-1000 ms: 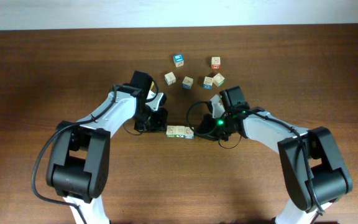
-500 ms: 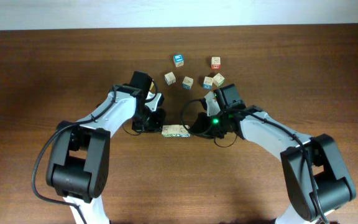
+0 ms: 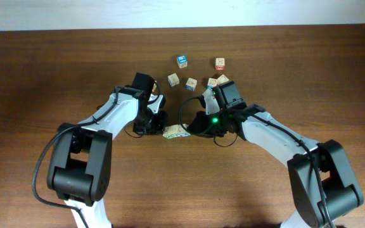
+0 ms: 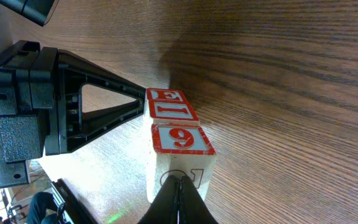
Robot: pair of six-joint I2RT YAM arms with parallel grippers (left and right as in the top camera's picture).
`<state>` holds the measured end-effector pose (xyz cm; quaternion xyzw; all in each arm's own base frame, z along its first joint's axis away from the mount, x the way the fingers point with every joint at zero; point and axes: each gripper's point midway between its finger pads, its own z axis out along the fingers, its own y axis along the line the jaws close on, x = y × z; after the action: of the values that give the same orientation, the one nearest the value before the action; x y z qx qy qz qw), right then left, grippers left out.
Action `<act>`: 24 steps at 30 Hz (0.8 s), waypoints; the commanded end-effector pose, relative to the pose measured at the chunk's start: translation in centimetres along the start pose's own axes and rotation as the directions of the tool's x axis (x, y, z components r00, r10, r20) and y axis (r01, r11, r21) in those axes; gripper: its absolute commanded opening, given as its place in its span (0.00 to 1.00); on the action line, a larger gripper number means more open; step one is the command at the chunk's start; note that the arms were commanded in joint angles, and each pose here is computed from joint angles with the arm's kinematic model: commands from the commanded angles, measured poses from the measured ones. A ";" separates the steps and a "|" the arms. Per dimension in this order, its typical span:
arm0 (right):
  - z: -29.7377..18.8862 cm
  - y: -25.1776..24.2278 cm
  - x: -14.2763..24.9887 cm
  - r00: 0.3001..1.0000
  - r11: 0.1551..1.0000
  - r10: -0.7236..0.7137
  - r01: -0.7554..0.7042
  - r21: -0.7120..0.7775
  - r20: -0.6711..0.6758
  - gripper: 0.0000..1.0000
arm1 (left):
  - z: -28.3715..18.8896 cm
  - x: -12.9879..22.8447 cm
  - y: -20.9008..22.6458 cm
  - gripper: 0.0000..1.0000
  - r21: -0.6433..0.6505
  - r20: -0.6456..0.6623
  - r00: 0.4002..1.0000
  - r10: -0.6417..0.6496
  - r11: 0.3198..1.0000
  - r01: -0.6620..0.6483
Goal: Rotate 3 blocks
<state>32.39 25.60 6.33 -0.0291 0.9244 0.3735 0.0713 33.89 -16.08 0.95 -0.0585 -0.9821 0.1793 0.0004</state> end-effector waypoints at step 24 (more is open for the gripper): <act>0.7 2.2 0.1 0.999 0.997 -0.040 0.039 0.072 0.009 0.04 | -2.8 -3.2 4.2 0.00 0.000 0.097 0.989 -0.112 0.994 0.112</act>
<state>31.61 29.02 8.88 -0.0691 0.9183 0.3821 0.0772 36.08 -13.25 1.63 -0.0168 -0.9825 0.1846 -0.0203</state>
